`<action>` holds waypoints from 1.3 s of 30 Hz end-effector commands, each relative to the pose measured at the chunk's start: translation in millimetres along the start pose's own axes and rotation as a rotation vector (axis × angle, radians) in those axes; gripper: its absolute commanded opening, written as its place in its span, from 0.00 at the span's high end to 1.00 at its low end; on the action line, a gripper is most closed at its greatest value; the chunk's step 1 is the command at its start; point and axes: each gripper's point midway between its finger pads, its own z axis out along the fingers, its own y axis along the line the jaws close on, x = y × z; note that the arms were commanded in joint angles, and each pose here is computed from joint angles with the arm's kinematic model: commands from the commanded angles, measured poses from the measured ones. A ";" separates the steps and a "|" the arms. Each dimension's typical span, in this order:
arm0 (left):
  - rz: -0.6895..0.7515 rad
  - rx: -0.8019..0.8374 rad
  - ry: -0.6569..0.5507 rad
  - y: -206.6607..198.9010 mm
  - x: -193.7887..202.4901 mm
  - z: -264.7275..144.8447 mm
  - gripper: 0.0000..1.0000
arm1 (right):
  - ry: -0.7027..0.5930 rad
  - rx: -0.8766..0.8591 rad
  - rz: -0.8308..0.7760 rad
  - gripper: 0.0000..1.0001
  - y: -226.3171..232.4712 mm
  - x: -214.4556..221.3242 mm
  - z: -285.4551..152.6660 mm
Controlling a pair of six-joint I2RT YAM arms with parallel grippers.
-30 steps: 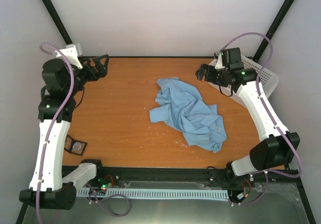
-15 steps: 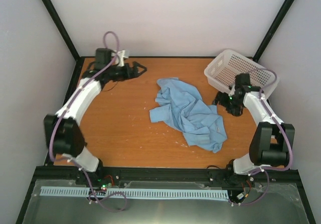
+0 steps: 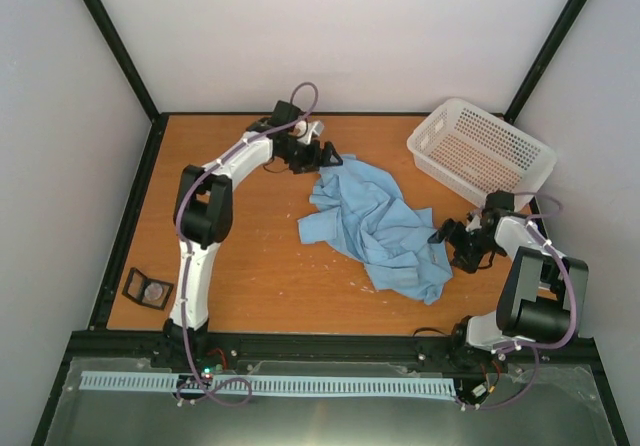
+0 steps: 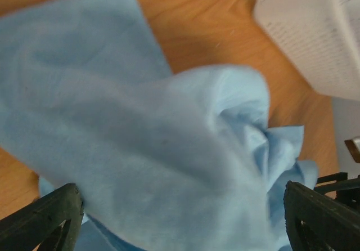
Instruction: Pin the brooch onto the clothing
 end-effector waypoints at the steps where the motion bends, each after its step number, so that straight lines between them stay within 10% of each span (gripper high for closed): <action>1: -0.055 0.070 0.087 -6.9 16.7 9.8 0.09 | 0.006 -0.036 -0.002 0.15 1.8 4.9 4.2; 6: -0.080 0.170 0.077 -26.3 13.4 5.4 0.43 | 0.009 -0.008 0.007 0.20 -2.7 2.9 5.1; 10: -0.075 0.180 0.027 -40.1 -1.3 -16.8 0.97 | 0.005 -0.033 -0.013 0.20 4.9 2.0 -0.5; 18: -0.109 0.020 -0.368 -22.7 -5.0 -198.5 0.99 | -0.036 -0.092 -0.099 0.11 30.9 1.4 -26.2; 23: -0.182 0.033 -0.393 -23.4 62.9 -229.9 0.99 | 0.001 -0.229 -0.208 0.11 69.3 15.5 -22.3; 28: -0.320 0.021 -0.347 -2.9 133.0 -211.4 0.95 | 0.053 -0.307 -0.279 0.21 94.5 24.6 -6.1; 32: -0.339 -0.085 -0.337 12.7 141.2 -213.3 0.63 | 0.095 -0.325 -0.338 0.35 118.7 20.1 13.5; 39: -0.361 -0.264 -0.397 9.4 113.5 -251.4 0.08 | 0.119 -0.304 -0.437 0.30 158.0 -5.8 30.9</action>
